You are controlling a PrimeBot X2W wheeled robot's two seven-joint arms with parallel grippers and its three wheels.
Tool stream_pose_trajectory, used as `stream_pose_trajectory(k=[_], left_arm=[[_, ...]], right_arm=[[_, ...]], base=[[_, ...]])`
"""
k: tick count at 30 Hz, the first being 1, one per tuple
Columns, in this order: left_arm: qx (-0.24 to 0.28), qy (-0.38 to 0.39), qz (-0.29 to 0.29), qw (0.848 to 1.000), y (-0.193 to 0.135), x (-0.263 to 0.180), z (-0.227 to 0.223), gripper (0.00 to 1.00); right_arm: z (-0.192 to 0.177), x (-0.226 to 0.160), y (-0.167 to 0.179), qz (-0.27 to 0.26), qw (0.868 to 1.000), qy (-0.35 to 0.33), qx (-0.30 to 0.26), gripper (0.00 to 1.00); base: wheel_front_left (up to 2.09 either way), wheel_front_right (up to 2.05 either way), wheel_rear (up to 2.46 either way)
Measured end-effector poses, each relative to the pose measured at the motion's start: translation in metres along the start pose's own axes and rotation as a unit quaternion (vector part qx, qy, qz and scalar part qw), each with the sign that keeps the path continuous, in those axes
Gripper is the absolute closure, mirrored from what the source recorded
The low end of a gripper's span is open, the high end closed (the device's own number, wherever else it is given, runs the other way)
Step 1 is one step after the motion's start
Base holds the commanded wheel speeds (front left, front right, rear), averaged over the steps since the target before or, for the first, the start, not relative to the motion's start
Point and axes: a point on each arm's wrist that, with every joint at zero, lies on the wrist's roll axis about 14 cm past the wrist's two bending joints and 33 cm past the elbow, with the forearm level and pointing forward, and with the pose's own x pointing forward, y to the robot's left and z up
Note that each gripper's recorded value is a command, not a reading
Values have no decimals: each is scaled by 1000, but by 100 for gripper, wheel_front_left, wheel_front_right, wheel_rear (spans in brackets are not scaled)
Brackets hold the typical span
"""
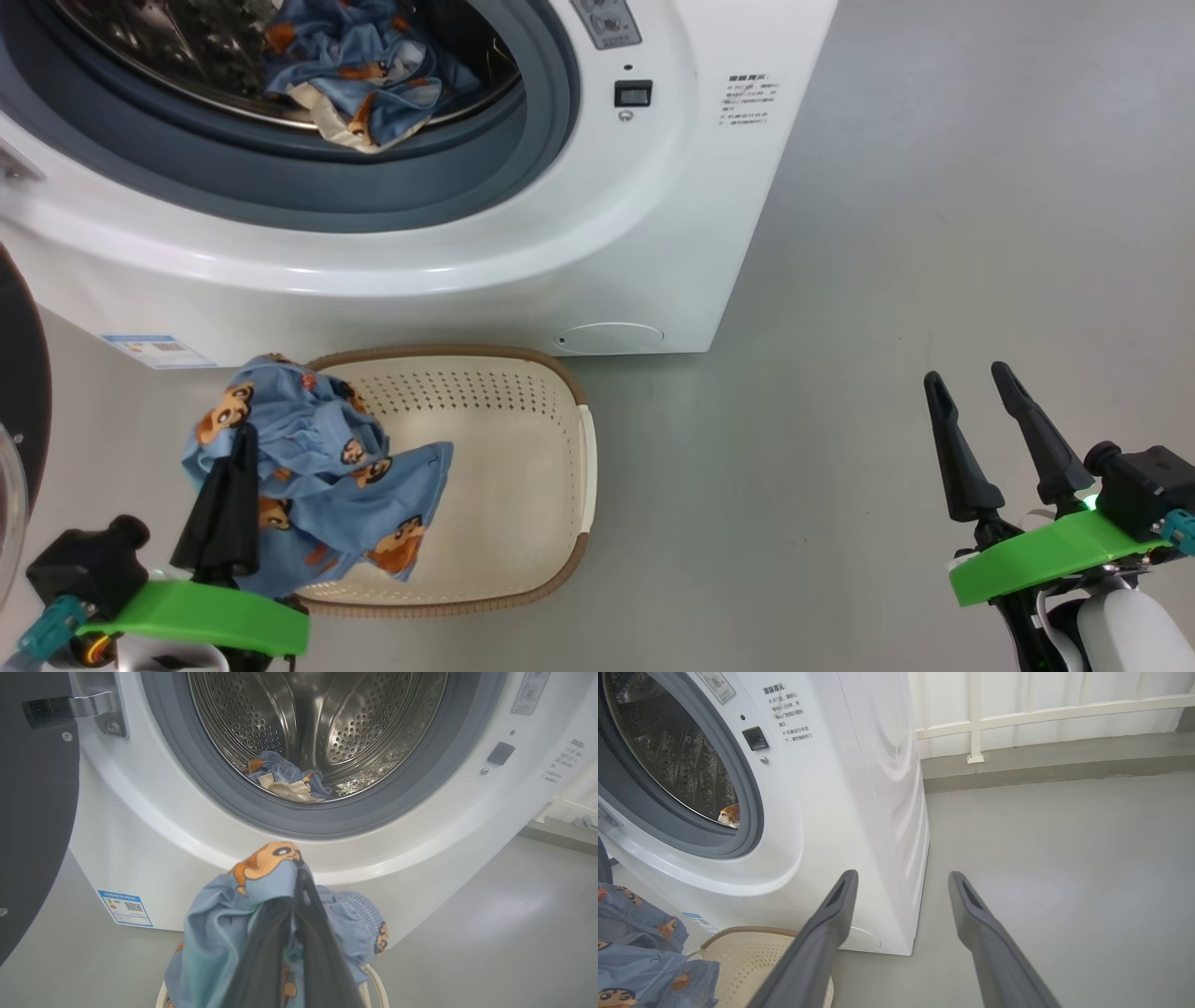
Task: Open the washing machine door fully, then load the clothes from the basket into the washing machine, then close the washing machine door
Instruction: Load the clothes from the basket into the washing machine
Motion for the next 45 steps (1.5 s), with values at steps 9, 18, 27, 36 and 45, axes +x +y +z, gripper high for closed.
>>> stream_pose_trajectory(k=[9,18,27,36,45], left_arm=[[-5,-5,0,1000,-4,2,-1,100],[-6,-4,-14,1000,-9,16,-3,100],[8,-52,-53,997,-24,59,27,100],[30,-126,-92,987,-40,117,77,100],[34,-143,-106,983,-48,173,93,100]], right_arm=[[-6,1,-4,-4,1000,7,1,0],[-14,1,-8,-15,1000,15,8,0],[-26,1,-12,-26,999,28,17,0],[-29,13,-16,-33,999,27,22,0],[-33,14,-26,-52,998,28,26,0]], base=[[0,0,0],[0,0,0],[0,0,0],[0,0,0],[0,0,0]])
